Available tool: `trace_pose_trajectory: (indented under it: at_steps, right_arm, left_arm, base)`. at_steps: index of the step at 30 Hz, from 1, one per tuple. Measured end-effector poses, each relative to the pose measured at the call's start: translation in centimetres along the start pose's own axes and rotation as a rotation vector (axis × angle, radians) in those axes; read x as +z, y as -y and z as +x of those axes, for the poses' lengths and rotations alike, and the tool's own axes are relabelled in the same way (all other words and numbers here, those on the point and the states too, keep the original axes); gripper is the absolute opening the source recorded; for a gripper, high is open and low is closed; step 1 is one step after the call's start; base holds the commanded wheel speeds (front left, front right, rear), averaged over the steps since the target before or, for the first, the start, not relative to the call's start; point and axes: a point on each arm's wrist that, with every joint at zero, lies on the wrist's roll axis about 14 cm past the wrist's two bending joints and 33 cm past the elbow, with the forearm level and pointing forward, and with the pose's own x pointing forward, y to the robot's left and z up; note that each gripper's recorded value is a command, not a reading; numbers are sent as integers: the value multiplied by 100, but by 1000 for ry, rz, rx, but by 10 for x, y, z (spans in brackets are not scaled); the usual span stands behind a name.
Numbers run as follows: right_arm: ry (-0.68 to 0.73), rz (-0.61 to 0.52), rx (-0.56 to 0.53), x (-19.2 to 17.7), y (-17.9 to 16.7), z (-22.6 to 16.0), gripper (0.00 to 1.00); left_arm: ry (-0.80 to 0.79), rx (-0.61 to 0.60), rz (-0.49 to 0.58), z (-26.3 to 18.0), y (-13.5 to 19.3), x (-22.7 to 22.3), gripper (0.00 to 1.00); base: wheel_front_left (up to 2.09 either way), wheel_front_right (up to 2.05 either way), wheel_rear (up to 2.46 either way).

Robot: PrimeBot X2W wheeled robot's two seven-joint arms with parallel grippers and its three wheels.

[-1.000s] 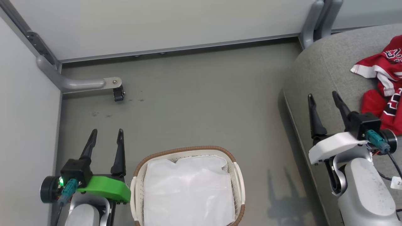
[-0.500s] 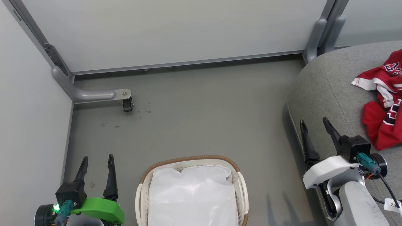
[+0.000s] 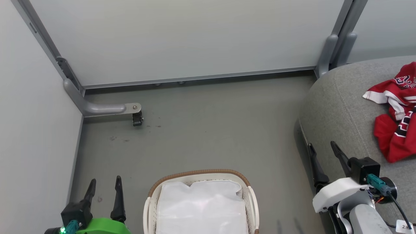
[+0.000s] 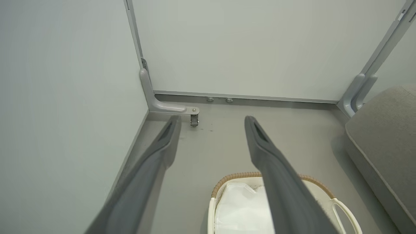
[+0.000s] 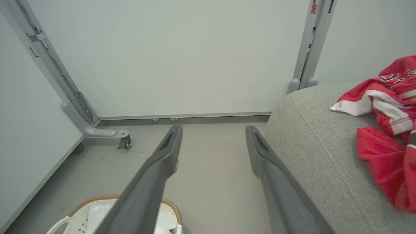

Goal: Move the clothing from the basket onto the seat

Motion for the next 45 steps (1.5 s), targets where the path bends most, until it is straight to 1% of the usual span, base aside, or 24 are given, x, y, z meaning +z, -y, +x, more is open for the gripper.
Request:
trace_pose_trajectory:
  at_steps: [6,7,11,13,31,45]
  right_arm:
    - [-9,3,-3,-3,1,-3,100]
    - [-15,6,-4,-5,1,-3,0]
    - [-74,25,-17,-24,1,-12,0]
    - [-88,56,-31,-27,4,-13,0]
    - [-62,376,-109,-16,15,-12,0]
    - [-50,585,-143,-13,21,-14,0]
  left_arm:
    - [-8,-7,-16,-1,3,-3,100]
    - [-13,-7,-16,-1,3,-4,0]
    - [-51,0,-26,-5,2,-16,0]
    - [-60,11,-58,-5,1,-17,0]
    - [-45,90,-372,-3,-13,-8,0]
    - [-19,108,-574,2,-16,3,0]
  base:
    - [0,0,0]
    - [0,0,0]
    - [0,0,0]
    - [0,0,0]
    - [0,0,0]
    - [0,0,0]
